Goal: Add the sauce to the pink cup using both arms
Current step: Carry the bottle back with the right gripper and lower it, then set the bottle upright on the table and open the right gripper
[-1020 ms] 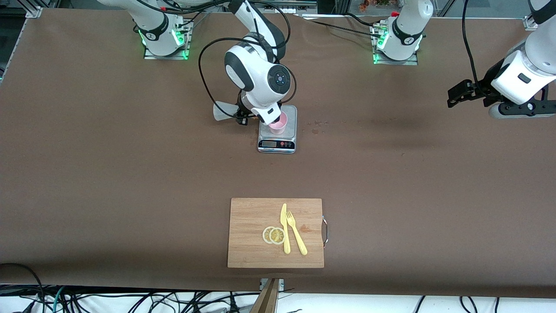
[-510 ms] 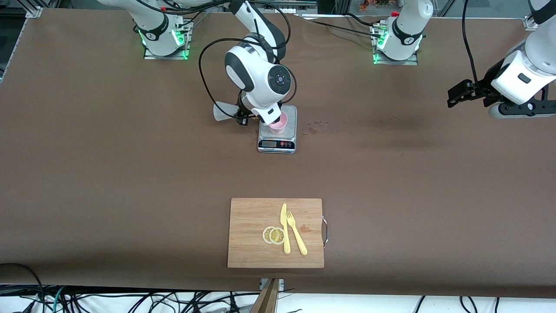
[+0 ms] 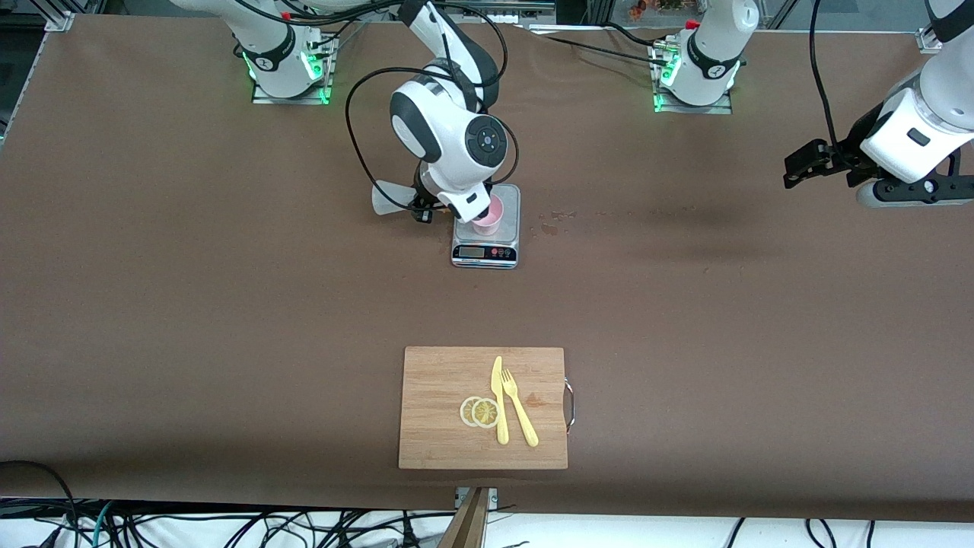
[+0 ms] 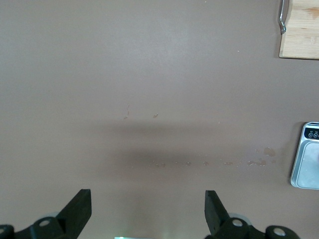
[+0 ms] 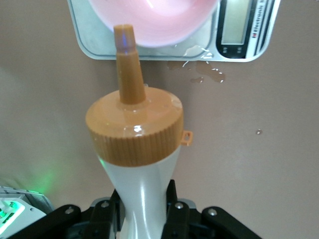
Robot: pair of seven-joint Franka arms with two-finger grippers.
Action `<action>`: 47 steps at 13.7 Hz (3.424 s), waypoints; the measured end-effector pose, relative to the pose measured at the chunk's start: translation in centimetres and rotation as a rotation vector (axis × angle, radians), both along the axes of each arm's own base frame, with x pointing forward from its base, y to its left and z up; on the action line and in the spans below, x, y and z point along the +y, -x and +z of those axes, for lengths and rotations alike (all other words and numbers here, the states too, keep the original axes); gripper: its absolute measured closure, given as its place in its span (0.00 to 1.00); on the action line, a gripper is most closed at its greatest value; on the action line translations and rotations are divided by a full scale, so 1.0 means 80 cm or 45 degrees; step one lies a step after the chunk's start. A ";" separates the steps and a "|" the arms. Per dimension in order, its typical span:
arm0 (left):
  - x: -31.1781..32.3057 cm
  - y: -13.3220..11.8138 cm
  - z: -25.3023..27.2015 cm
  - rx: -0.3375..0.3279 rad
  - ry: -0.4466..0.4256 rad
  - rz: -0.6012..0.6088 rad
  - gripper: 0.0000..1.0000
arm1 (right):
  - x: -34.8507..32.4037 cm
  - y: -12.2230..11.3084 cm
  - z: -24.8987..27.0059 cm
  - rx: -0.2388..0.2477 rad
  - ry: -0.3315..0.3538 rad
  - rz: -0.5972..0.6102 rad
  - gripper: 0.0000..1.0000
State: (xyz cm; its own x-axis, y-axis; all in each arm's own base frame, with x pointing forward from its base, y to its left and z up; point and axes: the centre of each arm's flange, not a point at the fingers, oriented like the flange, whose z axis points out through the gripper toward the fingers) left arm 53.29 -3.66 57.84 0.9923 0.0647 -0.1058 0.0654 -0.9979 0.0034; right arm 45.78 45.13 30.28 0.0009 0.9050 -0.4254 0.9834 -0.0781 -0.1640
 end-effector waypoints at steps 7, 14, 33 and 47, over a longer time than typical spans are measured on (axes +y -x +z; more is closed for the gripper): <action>0.000 0.000 0.000 0.000 0.000 -0.001 0.00 | -0.101 -0.082 0.079 0.072 -0.225 -0.126 0.66; -0.001 0.000 0.000 0.000 0.000 -0.001 0.00 | -0.287 -0.159 0.148 0.158 -0.581 -0.119 0.66; -0.001 0.000 0.000 0.000 0.000 -0.002 0.00 | -0.660 -0.193 -0.065 0.269 -1.601 -0.033 0.66; -0.001 0.000 0.000 0.000 0.000 -0.002 0.00 | -0.675 -0.179 -0.177 0.233 -1.834 -0.048 0.64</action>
